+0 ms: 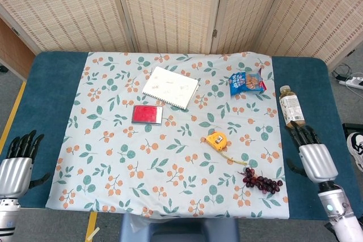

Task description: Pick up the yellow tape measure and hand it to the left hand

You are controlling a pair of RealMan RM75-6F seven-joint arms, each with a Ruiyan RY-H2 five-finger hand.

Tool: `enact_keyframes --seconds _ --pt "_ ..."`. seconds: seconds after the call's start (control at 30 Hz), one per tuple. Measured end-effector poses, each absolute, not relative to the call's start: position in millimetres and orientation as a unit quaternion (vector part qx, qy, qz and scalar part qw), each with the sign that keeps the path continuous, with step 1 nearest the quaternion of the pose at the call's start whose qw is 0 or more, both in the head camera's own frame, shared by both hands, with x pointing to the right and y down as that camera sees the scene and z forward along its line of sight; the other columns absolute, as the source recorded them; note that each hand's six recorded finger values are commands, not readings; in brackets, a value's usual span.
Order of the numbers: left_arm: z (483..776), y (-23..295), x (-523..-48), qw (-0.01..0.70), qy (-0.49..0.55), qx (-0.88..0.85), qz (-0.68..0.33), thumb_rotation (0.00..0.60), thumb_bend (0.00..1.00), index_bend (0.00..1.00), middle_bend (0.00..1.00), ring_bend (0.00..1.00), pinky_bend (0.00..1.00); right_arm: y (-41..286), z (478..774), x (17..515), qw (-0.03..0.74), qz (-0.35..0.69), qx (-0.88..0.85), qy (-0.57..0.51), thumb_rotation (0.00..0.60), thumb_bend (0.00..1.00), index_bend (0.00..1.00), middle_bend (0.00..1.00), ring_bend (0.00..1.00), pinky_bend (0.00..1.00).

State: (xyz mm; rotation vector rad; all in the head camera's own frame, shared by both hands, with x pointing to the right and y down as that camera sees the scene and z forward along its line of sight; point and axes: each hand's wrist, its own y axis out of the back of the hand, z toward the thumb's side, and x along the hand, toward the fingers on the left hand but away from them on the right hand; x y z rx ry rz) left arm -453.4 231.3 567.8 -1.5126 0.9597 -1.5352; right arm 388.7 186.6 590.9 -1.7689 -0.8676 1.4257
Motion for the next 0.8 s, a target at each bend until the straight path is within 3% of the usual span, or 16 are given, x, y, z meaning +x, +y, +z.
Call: enact_keyframes --seconds 0.4,0.57,0.8 --pt "563.2 237.0 -453.4 0.383 0.378 -0.591 -0.600 0.600 0.17 0.00 0.00 0.00 0.00 156.8 632.4 301.7 0.340 0.507 -0.748 -0.259 0.600 0.38 0.00 0.00 0.06 0.00" --pt "562.9 237.4 -453.8 0.382 0.377 -0.593 -0.600 0.600 0.17 0.00 0.00 0.00 0.00 151.4 654.1 257.5 0.325 0.490 -0.773 -0.238 0.600 0.22 0.00 0.00 0.01 0.00" --pt "566.1 236.7 -455.2 0.378 0.375 -0.596 -0.601 0.600 0.17 0.00 0.00 0.00 0.00 151.7 683.8 221.3 0.303 0.496 -0.780 -0.232 0.600 0.18 0.00 0.00 0.00 0.00"
